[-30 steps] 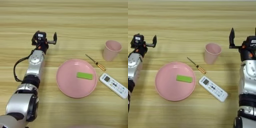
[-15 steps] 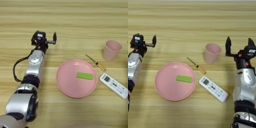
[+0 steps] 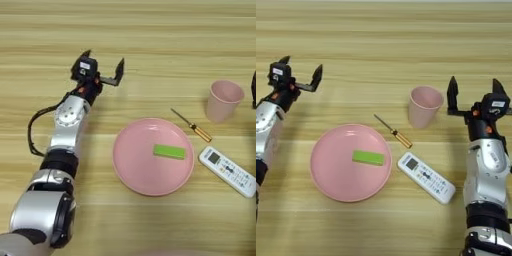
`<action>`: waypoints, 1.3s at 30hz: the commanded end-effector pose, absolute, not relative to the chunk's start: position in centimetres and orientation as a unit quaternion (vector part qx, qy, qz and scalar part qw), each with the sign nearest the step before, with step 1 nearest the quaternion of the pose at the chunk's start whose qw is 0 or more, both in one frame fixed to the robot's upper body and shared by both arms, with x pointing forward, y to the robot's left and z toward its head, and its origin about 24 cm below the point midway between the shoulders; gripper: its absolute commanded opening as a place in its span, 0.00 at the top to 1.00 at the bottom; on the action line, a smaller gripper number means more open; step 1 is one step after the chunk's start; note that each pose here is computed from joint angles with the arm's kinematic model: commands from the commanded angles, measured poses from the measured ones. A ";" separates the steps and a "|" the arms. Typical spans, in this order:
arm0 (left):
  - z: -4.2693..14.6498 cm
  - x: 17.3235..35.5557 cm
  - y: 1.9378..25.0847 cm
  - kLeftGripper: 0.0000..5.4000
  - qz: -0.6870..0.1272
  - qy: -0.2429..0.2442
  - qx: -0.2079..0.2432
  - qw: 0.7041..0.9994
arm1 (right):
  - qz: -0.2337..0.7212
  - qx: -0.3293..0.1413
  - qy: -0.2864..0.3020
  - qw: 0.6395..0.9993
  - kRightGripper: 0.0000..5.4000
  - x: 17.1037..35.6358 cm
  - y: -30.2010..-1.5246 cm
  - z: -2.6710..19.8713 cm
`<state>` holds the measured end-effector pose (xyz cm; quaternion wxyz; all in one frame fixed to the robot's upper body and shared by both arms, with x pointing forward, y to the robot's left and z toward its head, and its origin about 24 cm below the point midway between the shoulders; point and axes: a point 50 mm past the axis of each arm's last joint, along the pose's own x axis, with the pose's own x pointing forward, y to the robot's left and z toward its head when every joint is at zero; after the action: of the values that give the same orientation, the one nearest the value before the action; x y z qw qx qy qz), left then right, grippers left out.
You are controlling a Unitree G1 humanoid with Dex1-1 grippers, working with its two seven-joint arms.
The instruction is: Move the objects on the table
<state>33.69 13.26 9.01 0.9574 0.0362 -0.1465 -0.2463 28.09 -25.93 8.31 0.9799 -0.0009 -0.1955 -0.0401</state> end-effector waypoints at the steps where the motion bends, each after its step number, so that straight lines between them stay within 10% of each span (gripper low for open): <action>1: 9.9 32.4 12.7 0.00 -0.323 -0.164 0.069 0.930 | -0.042 0.002 -0.195 0.980 0.01 28.0 -25.7 8.3; 26: 7.5 27.2 7.2 0.00 -0.679 -0.025 0.168 0.715 | -0.041 0.004 -0.195 0.980 0.01 28.2 -25.4 8.2; 39: 5.1 28.6 5.6 0.00 -0.703 0.057 0.169 0.688 | -0.040 0.004 -0.195 0.980 0.01 28.2 -25.3 8.3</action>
<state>28.16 5.93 4.92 0.6941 0.1572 0.0555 -0.7003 28.17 -25.43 8.20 0.9798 0.0041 -0.1953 -0.0426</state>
